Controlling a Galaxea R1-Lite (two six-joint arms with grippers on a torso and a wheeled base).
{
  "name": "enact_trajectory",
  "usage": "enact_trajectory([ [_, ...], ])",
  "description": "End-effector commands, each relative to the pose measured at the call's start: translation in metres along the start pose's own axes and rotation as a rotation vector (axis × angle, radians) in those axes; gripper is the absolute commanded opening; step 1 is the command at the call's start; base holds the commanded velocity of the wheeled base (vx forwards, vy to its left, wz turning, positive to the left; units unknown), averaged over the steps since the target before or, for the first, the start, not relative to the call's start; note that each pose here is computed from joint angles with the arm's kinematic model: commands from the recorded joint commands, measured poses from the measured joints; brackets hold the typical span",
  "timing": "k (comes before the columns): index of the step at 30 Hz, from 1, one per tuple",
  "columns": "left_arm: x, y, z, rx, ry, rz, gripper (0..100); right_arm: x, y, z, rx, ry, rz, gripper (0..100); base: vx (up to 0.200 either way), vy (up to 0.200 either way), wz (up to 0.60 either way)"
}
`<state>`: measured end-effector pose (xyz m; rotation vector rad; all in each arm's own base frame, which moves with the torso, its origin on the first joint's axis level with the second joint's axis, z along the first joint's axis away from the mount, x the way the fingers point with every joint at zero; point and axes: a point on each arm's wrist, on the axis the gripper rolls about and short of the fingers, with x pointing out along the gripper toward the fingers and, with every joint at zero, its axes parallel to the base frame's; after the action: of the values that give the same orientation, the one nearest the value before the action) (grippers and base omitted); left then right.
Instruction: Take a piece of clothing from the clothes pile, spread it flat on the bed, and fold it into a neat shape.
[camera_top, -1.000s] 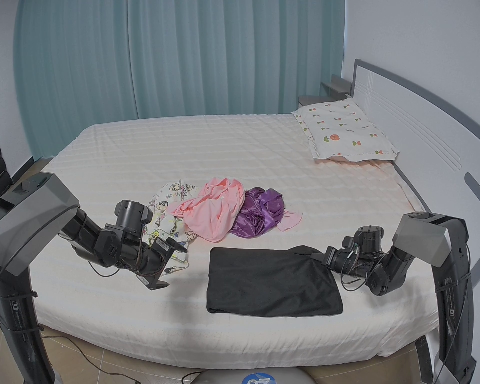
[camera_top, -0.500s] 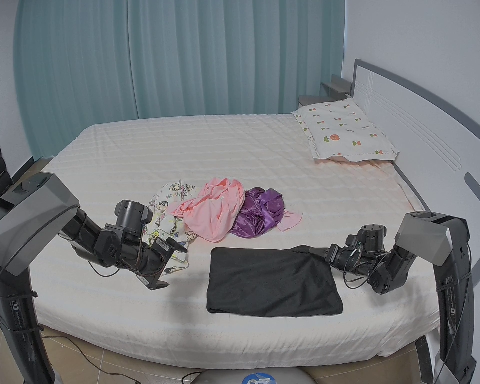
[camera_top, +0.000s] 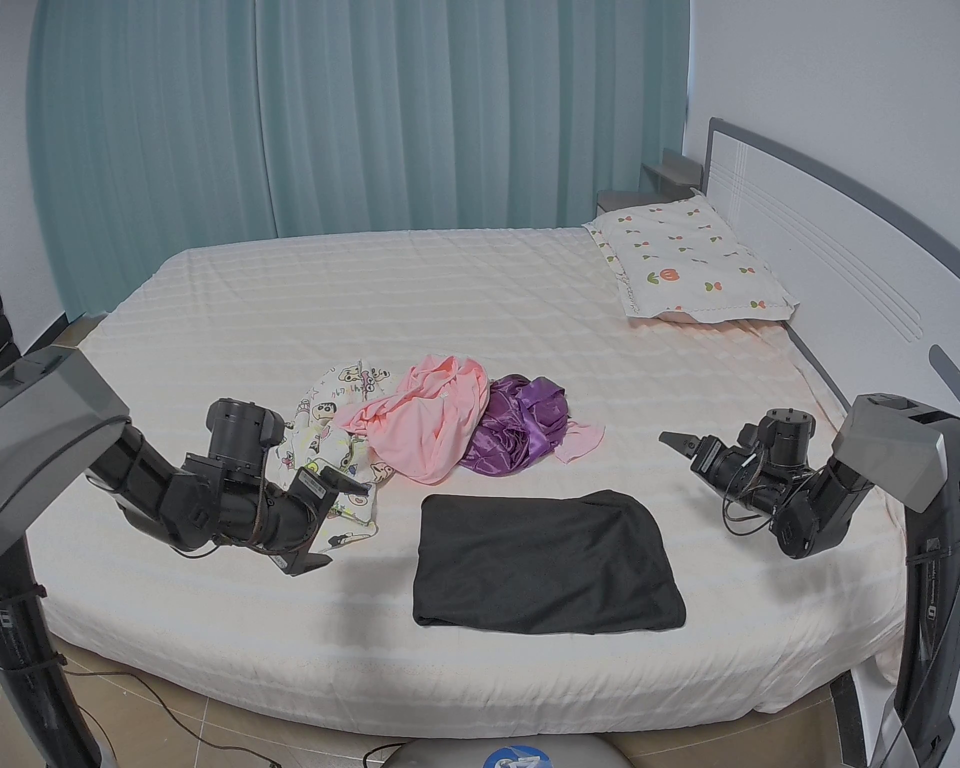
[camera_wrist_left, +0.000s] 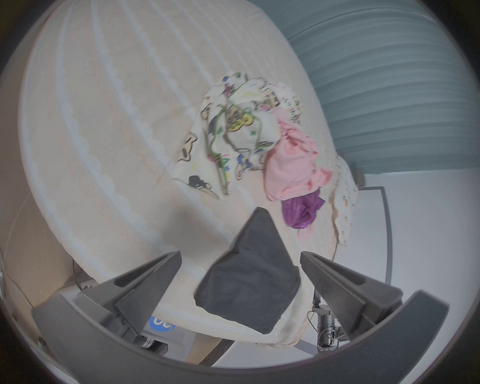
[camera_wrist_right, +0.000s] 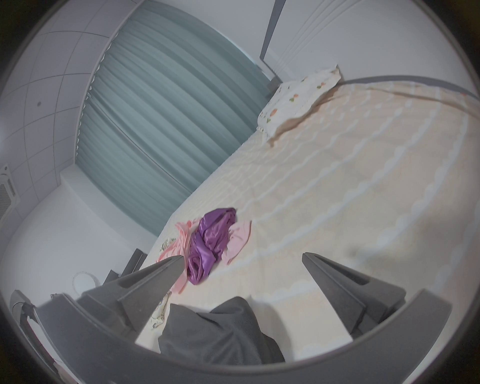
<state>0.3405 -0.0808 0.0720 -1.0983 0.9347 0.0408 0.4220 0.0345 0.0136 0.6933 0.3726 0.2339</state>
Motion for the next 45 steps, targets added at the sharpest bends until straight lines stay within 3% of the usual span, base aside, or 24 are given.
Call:
enact_trajectory([
  [1,-0.079,-0.025,-0.009,0.131,-0.136,-0.156,100,-0.045,0.023,0.049,-0.016,-0.136,0.004,100,0.000,0.000,0.00],
  [4,-0.116,-0.032,-0.015,0.172,-0.208,-0.223,100,-0.073,0.043,0.063,-0.031,-0.175,0.029,100,0.000,0.000,0.00],
  [6,-0.116,-0.032,-0.015,0.172,-0.208,-0.223,100,-0.073,0.043,0.063,-0.031,-0.175,0.029,100,0.000,0.000,0.00],
  [7,-0.152,-0.036,-0.023,0.200,-0.290,-0.290,100,-0.103,0.066,0.070,-0.049,-0.201,0.068,100,0.000,0.000,0.00],
  [8,-0.163,-0.035,-0.026,0.208,-0.329,-0.301,100,-0.114,0.073,0.072,-0.053,-0.209,0.079,100,0.000,0.000,0.00],
  [14,-0.213,-0.019,-0.036,0.309,-0.572,-0.286,100,-0.177,0.106,0.055,-0.094,-0.203,0.140,100,0.000,0.000,0.00],
  [16,-0.236,-0.008,-0.048,0.374,-0.664,-0.285,100,-0.205,0.113,0.045,-0.157,-0.203,0.153,100,0.000,0.000,0.00],
  [20,-0.258,0.010,-0.062,0.443,-0.749,-0.279,100,-0.236,0.115,0.030,-0.226,-0.200,0.157,100,0.000,0.000,0.00],
  [23,-0.282,0.038,-0.081,0.556,-0.884,-0.235,100,-0.280,0.117,0.009,-0.309,-0.204,0.209,100,0.000,0.000,0.00],
  [29,-0.296,0.071,-0.099,0.645,-1.003,-0.170,100,-0.327,0.108,-0.019,-0.361,-0.216,0.212,100,0.000,0.000,0.00],
  [37,-0.314,0.110,-0.122,0.693,-1.046,-0.080,100,-0.383,0.100,-0.050,-0.406,-0.244,0.225,100,0.000,0.000,0.00],
  [41,-0.320,0.129,-0.133,0.719,-1.074,-0.014,100,-0.405,0.089,-0.072,-0.469,-0.233,0.205,100,0.000,0.000,0.00],
  [45,-0.326,0.155,-0.153,0.757,-1.168,0.106,100,-0.437,0.077,-0.099,-0.559,-0.218,0.180,100,0.000,0.000,0.00],
])
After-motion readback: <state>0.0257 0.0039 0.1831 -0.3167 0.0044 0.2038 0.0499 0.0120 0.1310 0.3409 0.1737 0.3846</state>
